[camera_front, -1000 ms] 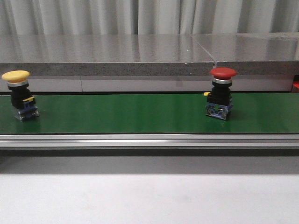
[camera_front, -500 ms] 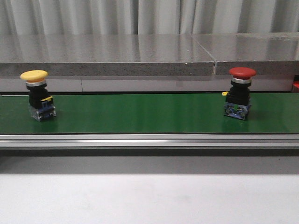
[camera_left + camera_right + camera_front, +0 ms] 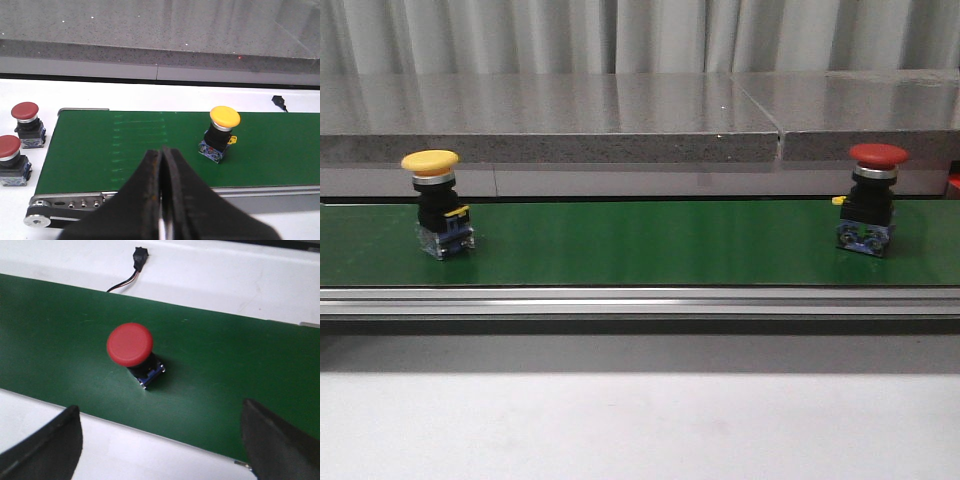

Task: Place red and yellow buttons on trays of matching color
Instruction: 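Lower the right gripper over the red button at the belt end, then grasp the red button and carry it into the red tray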

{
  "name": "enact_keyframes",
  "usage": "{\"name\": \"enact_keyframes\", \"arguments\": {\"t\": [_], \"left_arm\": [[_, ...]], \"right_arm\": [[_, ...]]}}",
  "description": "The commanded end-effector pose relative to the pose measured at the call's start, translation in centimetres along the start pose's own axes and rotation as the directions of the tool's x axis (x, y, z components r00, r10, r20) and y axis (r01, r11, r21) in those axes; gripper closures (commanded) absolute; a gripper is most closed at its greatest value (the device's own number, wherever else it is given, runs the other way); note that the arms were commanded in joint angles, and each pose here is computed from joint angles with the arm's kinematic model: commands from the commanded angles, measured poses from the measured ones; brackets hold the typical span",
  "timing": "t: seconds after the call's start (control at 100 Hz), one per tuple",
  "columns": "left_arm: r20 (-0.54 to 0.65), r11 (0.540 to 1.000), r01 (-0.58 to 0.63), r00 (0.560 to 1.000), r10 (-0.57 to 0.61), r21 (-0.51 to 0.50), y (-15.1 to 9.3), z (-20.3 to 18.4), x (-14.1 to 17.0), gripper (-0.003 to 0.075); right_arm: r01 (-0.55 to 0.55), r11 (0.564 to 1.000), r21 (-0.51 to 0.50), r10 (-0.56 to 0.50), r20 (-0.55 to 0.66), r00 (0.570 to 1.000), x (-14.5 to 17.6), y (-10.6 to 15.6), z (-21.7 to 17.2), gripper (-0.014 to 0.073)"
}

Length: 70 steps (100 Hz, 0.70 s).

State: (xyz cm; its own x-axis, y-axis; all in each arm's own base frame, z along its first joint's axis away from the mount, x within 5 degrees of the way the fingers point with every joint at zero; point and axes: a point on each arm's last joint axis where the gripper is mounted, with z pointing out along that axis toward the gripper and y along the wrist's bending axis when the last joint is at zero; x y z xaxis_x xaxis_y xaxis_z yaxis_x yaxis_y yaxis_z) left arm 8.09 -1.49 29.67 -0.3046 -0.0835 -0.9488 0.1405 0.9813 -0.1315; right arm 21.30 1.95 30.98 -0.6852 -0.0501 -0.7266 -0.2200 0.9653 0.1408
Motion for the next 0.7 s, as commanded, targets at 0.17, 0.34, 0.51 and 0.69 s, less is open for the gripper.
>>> {"name": "enact_keyframes", "arguments": {"t": [0.17,0.34,0.51,0.69], "left_arm": [[0.086,1.0,0.003,0.996,-0.005,0.022,-0.3,-0.3,-1.4,0.0739],[0.086,1.0,0.003,0.996,-0.005,0.022,-0.3,-0.3,-1.4,0.0739],[0.086,1.0,0.003,0.996,-0.005,0.022,-0.3,-0.3,-1.4,0.0739],[0.086,1.0,0.003,0.996,-0.005,0.022,-0.3,-0.3,-1.4,0.0739]], "right_arm": [[0.062,0.997,-0.037,-0.063,-0.005,0.998,-3.3,0.3,3.8,-0.004],[0.05,0.998,-0.034,-0.052,-0.052,0.997,-3.9,-0.3,6.6,-0.004],[0.053,0.999,-0.009,-0.053,-0.098,0.994,-3.4,-1.2,9.3,-0.0036],[0.049,0.999,-0.005,-0.049,-0.109,0.993,-3.3,-1.4,9.8,0.0195]]}}
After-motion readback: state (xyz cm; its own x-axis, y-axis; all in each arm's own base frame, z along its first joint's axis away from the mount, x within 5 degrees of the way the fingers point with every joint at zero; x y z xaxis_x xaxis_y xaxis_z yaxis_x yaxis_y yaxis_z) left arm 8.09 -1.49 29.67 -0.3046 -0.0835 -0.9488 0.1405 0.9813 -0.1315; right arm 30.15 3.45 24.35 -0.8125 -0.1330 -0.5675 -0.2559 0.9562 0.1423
